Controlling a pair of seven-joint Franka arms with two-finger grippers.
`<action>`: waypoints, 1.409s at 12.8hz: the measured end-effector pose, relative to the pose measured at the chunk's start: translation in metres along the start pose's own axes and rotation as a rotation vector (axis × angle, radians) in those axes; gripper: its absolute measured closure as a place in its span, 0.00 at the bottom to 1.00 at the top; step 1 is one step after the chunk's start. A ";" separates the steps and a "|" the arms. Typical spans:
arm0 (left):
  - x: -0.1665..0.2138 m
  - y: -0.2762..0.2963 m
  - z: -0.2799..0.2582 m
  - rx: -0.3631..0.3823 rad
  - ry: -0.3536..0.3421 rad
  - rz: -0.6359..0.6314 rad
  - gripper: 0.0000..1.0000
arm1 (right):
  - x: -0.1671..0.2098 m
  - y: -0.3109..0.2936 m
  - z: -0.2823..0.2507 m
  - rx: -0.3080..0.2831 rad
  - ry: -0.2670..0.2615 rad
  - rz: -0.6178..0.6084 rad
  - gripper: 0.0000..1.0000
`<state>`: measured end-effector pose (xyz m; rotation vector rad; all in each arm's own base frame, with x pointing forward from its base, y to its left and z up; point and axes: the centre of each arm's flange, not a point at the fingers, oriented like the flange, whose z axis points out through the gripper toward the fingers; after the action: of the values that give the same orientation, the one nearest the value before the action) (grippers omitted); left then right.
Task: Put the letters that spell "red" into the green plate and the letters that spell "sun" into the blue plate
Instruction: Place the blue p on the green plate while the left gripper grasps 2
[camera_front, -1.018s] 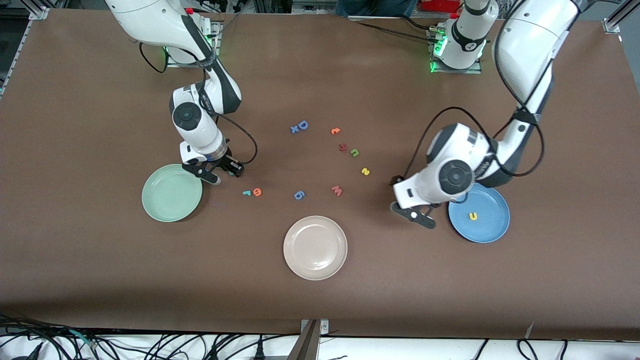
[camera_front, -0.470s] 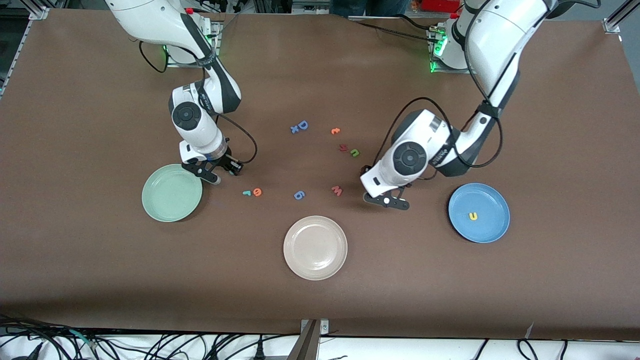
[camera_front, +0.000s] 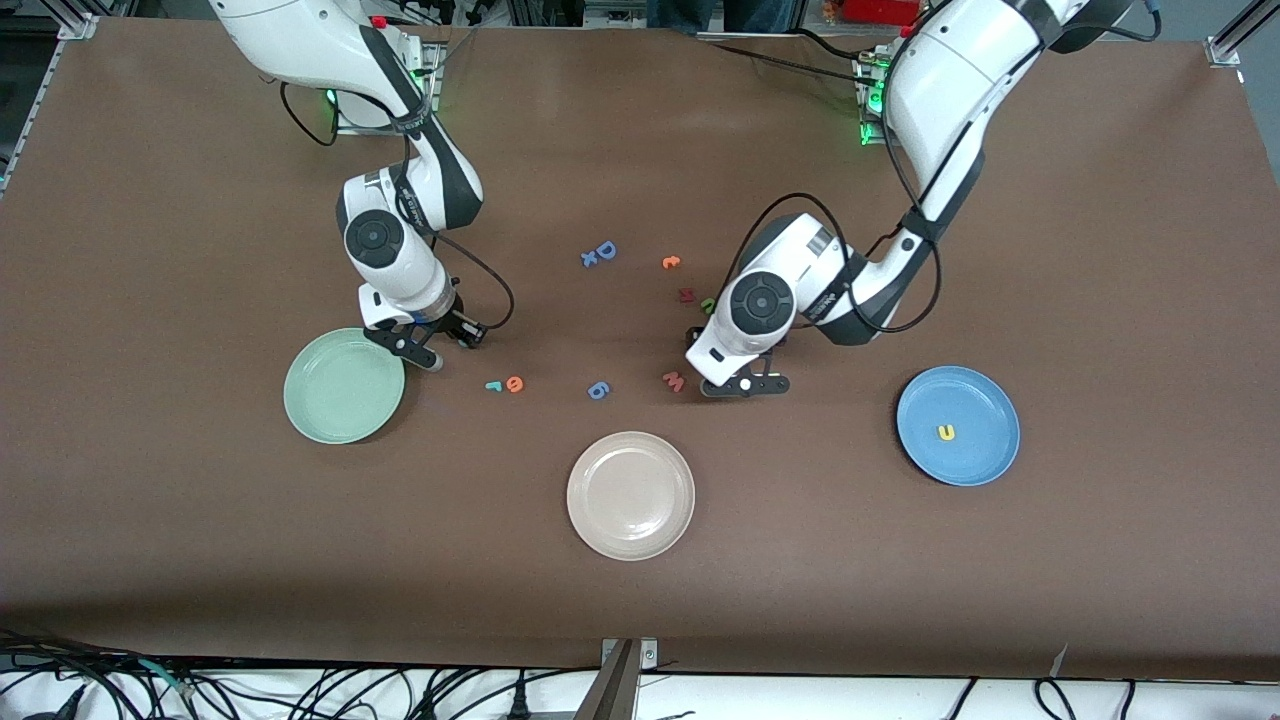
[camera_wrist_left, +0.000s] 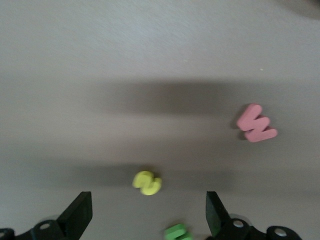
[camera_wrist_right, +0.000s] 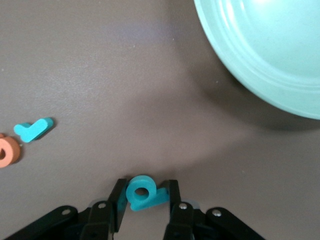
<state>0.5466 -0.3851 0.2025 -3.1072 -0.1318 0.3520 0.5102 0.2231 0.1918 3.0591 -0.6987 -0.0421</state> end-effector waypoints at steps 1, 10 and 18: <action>-0.003 0.004 0.009 -0.006 0.000 -0.017 0.00 | 0.008 -0.006 -0.016 -0.012 -0.014 0.003 0.62; -0.005 -0.005 0.034 -0.005 -0.012 -0.083 0.55 | 0.126 0.071 -0.103 -0.097 -0.043 -0.154 0.62; 0.000 -0.010 0.030 -0.009 -0.008 -0.097 0.72 | 0.149 0.107 -0.101 -0.114 -0.050 -0.166 0.49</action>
<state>0.5392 -0.3749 0.1736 -3.0939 -0.2837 0.3616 0.6008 0.0617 0.2896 3.0062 -0.4265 -0.1541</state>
